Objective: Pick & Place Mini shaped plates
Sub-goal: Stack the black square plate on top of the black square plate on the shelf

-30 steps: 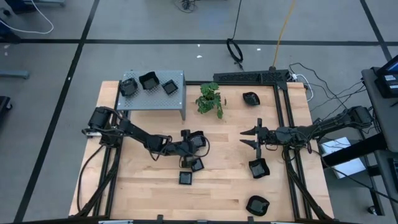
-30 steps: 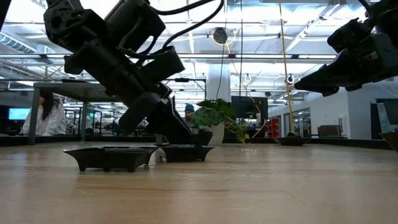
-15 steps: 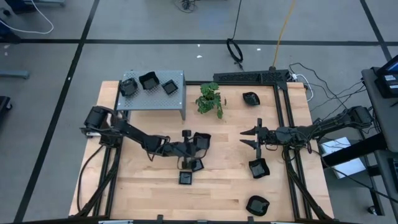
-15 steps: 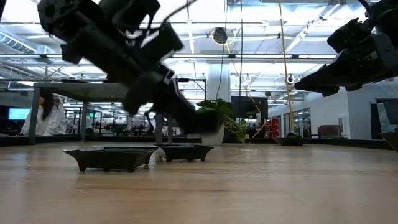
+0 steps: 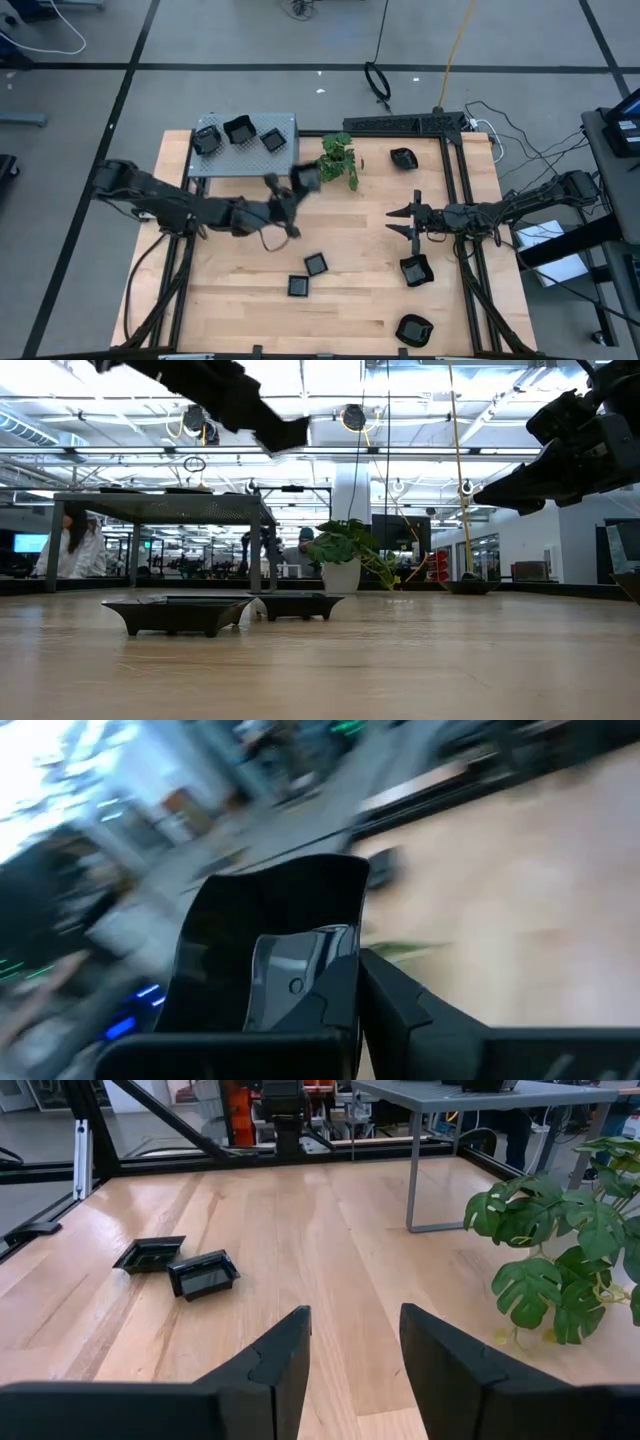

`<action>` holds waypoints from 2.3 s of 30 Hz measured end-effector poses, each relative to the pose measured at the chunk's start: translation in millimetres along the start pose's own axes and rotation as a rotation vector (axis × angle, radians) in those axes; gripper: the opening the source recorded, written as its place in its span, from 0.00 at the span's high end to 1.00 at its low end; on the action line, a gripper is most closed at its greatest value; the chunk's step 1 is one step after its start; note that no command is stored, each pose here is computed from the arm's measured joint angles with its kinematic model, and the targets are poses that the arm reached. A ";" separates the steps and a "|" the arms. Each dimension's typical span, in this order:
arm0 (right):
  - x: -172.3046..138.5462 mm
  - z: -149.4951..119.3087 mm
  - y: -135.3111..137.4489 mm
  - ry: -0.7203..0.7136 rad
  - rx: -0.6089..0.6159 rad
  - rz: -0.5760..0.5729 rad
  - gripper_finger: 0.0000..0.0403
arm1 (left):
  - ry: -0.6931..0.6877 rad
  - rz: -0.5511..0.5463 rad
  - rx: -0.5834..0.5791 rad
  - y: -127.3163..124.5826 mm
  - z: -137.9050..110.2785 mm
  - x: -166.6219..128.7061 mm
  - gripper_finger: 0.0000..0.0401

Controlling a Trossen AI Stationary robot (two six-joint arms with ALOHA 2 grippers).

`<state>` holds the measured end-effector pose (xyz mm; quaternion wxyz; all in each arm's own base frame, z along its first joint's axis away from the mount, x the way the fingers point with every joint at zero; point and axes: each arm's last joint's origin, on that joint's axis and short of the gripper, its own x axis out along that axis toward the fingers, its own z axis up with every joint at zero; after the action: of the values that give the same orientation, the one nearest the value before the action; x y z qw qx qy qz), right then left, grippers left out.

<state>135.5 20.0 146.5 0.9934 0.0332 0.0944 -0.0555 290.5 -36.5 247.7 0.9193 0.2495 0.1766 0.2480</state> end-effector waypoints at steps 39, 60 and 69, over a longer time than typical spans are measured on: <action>0.0 0.0 0.0 0.000 0.000 0.000 0.64 | 0.548 0.186 -0.160 195.6 -97.0 -32.7 0.98; 0.0 0.1 0.0 0.000 0.000 0.000 0.64 | 0.499 0.182 -0.096 191.7 -89.1 -30.5 0.62; 0.0 -0.1 0.0 0.001 -0.001 0.000 0.64 | 0.360 0.153 -0.068 175.6 -67.2 -27.8 0.51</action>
<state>135.5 20.0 146.4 0.9934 0.0329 0.0947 -0.0557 173.1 105.4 294.5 0.8594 0.1825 0.3100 0.3634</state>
